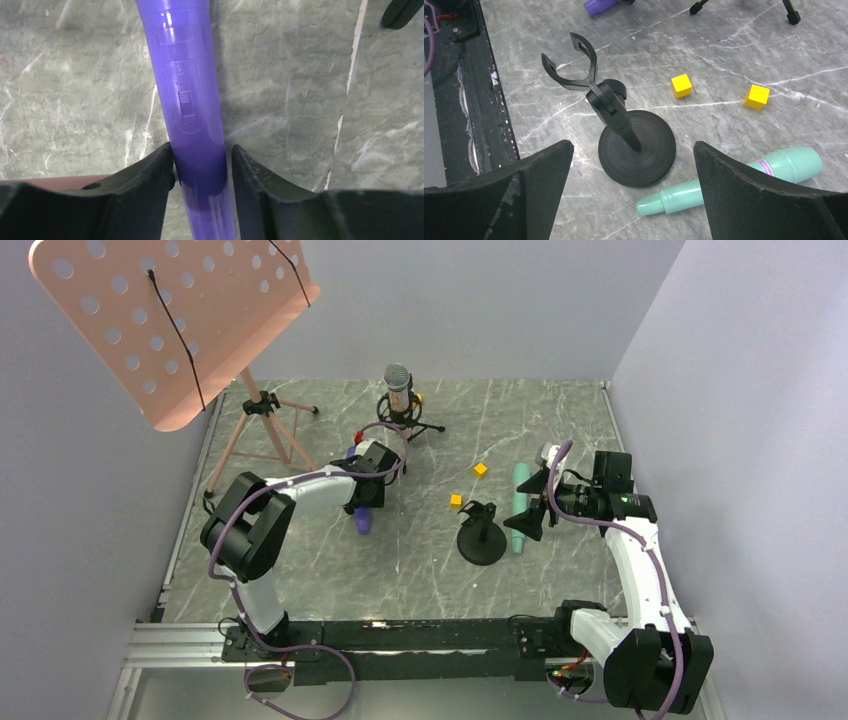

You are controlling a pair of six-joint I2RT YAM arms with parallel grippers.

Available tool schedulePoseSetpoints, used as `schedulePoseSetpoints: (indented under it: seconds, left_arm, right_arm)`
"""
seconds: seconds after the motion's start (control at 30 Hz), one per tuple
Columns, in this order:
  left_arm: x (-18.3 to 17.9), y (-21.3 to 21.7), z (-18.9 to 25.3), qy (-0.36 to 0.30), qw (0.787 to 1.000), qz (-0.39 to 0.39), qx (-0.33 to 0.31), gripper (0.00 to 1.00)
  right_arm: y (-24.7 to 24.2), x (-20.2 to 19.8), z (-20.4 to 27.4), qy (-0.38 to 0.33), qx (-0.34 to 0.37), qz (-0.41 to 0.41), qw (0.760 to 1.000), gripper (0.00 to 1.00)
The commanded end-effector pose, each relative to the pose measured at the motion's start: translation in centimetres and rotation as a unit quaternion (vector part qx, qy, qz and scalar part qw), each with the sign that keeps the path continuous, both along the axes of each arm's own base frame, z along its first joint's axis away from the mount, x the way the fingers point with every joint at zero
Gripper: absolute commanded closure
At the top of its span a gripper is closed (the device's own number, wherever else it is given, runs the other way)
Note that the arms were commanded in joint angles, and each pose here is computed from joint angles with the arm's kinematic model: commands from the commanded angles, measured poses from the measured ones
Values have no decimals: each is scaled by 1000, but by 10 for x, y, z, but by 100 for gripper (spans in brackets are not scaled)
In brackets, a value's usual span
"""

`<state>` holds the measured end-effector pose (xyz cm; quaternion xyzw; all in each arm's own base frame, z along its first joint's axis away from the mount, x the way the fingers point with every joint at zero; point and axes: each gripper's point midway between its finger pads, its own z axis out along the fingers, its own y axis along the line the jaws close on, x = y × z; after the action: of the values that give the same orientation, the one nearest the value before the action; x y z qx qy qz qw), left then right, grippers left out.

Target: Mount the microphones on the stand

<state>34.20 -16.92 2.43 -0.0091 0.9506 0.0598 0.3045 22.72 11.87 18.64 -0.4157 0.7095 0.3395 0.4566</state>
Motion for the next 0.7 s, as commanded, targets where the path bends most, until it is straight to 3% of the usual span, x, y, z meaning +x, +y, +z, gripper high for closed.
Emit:
schedulePoseSetpoints:
  seconds: [0.0, 0.13, 0.23, 0.5, 0.67]
  left_arm:
    - [2, -2, 0, 3, 1000, 14, -5, 55]
    - [-8, -2, 1, 8, 1000, 15, -24, 90]
    - [-22, -7, 11, 2, 999, 7, -49, 99]
    - [-79, -24, 55, -28, 985, -66, -158, 100]
    - [-111, -42, 92, -81, 951, -172, -246, 100]
  right_arm:
    - [3, -2, 16, -19, 19, 15, 1000, 4]
    - [2, -3, 17, -21, 24, 16, 999, 4]
    - [2, -4, 17, -21, 25, 16, 999, 4]
    - [-3, -3, 19, -22, 20, 9, 1000, 3]
    - [-11, -1, 23, -41, -1, -2, 999, 2]
